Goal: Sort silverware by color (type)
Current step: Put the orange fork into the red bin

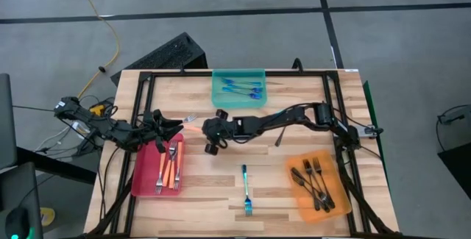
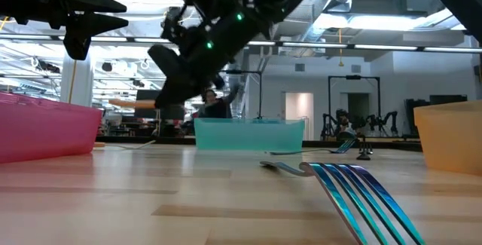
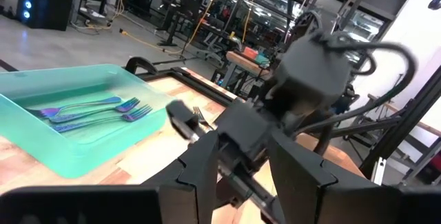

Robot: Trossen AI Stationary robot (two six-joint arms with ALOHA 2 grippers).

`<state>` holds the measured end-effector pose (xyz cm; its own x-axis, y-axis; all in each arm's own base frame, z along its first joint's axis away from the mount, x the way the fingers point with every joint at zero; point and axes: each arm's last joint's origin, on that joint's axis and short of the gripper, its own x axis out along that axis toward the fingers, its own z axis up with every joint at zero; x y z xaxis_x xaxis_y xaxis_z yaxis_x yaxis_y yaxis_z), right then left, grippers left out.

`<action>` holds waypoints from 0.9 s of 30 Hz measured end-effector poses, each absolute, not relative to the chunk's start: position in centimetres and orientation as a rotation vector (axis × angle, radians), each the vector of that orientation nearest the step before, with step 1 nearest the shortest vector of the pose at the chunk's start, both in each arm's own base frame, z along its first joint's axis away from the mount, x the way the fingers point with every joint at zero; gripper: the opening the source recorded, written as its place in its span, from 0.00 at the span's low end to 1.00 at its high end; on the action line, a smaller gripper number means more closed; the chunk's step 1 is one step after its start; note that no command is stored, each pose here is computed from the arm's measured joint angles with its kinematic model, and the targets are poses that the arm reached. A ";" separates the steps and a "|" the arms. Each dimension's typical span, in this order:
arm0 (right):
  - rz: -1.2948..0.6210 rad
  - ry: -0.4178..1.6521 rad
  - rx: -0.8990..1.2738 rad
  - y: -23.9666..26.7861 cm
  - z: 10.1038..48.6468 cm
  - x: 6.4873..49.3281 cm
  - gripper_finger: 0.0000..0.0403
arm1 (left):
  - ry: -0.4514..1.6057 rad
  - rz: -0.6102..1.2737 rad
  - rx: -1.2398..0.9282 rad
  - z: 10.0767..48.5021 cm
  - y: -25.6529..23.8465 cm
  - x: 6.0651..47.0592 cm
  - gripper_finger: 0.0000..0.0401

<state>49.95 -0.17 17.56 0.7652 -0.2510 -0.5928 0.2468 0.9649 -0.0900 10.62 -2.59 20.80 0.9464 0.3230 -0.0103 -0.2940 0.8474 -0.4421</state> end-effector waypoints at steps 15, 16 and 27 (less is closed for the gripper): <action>-0.115 0.613 -0.432 2.0 20.1 50.8 0.15 | -0.066 0.326 -0.456 20.8 -2.6 10.6 0.28; -0.105 0.604 -0.462 2.1 20.1 50.8 0.15 | -0.066 0.326 -0.456 20.8 -2.6 10.6 0.28; 0.089 0.494 -0.869 4.5 20.9 51.2 0.15 | -0.066 0.326 -0.456 20.8 -2.6 10.6 0.28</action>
